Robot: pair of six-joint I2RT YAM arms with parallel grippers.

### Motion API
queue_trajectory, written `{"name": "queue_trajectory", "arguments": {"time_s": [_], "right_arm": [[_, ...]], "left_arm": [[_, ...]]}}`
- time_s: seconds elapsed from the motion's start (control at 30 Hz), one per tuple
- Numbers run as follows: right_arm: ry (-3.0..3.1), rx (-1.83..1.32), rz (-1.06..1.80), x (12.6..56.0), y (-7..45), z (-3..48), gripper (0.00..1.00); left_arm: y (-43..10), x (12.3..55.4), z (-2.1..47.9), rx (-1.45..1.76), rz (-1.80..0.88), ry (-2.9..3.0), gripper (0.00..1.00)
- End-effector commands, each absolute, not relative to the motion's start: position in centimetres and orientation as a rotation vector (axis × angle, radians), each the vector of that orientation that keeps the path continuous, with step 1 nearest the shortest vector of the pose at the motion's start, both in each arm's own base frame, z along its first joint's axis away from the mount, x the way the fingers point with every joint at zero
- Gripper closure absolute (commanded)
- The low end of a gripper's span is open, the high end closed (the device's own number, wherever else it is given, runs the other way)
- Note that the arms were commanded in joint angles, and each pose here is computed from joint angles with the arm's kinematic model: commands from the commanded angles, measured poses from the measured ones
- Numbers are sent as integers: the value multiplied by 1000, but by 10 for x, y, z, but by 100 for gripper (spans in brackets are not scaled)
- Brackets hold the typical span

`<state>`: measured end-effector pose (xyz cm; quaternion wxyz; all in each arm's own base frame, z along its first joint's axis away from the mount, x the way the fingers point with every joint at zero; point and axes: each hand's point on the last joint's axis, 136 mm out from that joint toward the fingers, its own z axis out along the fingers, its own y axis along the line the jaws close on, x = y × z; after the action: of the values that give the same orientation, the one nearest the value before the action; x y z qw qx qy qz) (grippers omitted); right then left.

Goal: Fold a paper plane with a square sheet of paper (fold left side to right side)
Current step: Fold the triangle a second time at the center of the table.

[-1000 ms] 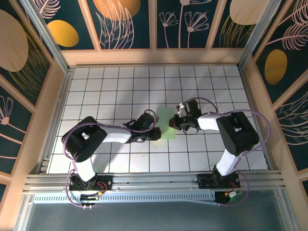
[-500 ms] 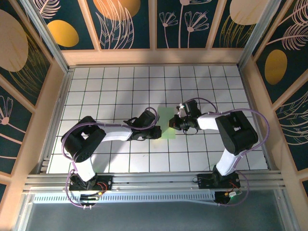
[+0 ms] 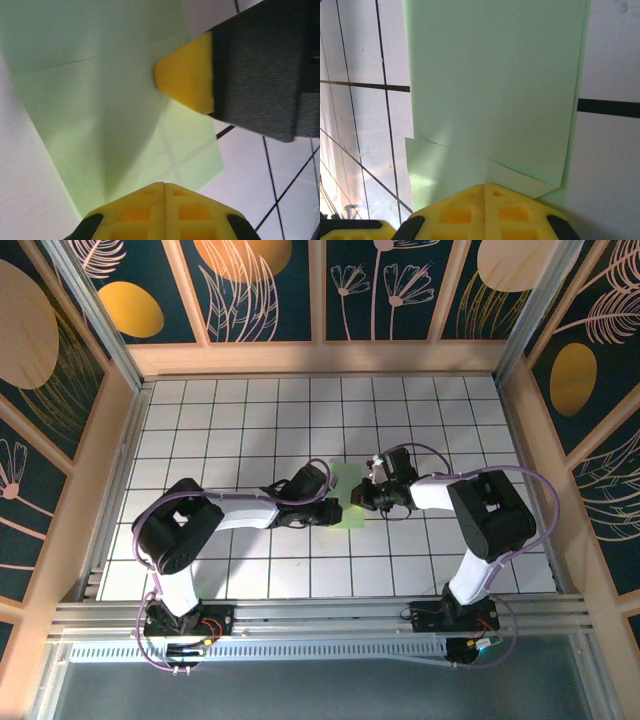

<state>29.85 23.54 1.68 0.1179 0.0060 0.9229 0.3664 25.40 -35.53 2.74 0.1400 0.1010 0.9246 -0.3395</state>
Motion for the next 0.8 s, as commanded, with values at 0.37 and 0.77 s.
{"name": "queue_trajectory", "arguments": {"time_s": [0.37, 0.77], "right_arm": [[2817, 56, 937, 284, 218, -16, 100], [2825, 62, 918, 286, 212, -17, 100]], "left_arm": [[-345, 242, 7, 335, -969, 2712, 100], [-324, 219, -2, 380, -938, 2742, 100]]}}
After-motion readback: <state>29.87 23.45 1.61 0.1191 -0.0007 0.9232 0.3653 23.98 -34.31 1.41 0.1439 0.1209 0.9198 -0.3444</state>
